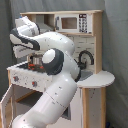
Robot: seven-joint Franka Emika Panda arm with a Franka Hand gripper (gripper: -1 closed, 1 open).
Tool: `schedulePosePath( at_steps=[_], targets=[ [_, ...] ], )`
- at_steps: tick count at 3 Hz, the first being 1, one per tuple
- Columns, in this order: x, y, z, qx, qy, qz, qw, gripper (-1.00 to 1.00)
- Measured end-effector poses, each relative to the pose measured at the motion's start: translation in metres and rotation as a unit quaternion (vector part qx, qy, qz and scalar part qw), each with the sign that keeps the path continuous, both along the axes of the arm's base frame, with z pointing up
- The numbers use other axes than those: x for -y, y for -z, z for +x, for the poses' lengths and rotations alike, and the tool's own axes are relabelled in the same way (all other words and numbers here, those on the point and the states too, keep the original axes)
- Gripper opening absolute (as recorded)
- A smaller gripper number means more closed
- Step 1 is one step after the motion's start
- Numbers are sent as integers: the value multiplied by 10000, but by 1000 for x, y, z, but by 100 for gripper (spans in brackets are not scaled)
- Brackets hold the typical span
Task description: Play with the kitchen
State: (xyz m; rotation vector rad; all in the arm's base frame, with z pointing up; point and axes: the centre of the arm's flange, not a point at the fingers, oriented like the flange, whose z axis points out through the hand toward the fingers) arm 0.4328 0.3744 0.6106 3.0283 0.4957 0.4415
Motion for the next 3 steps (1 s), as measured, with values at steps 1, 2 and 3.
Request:
schedulePosePath(
  at_steps=[1,2,3],
  targets=[
    [-21,-3,2,161,-151,147,9996,-100],
    [-39,-5,6,235,-234,187,9993,-100],
    [-55,-2,10,244,-277,204,9991,-100]
  ],
)
